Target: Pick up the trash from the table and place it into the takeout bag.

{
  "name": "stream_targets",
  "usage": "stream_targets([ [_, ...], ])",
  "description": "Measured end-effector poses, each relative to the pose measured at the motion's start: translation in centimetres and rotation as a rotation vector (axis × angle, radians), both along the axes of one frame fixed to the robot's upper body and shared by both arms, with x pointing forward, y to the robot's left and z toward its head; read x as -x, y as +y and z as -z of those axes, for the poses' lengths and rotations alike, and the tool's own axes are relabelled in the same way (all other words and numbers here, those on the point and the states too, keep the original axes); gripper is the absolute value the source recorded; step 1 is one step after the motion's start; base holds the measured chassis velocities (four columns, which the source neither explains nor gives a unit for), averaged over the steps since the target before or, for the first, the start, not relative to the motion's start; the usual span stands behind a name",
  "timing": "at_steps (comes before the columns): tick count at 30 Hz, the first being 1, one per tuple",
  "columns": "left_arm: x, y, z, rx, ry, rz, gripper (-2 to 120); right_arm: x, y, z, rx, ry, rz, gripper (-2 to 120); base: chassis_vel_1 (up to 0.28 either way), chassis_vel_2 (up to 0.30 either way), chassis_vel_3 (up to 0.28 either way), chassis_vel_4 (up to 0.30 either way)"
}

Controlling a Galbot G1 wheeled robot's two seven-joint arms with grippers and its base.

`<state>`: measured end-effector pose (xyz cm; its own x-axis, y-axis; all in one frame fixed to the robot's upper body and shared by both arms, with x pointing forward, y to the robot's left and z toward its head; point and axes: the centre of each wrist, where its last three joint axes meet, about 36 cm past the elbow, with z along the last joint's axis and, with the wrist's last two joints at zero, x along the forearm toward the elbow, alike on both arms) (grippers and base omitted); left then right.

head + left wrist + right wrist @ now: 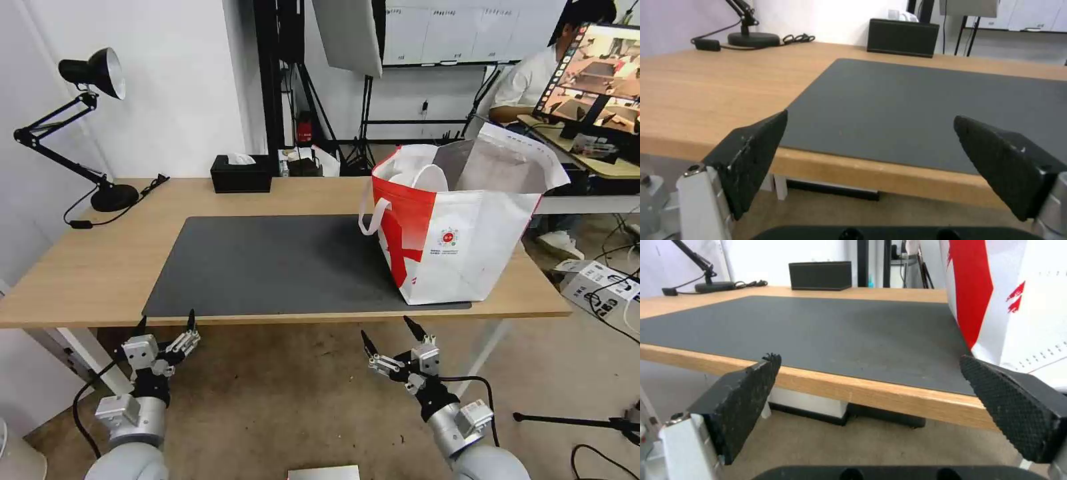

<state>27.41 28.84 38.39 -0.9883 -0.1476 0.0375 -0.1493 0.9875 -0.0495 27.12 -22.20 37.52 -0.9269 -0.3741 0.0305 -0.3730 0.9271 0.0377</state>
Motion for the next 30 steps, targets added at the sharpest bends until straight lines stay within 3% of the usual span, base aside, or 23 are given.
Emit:
stream_targets([
  [30,0.37,0.33,0.04,0.005,0.016,0.021,100,0.0,0.0,0.0,0.0,0.0,0.0,100,0.0,0.0,0.0,0.0],
])
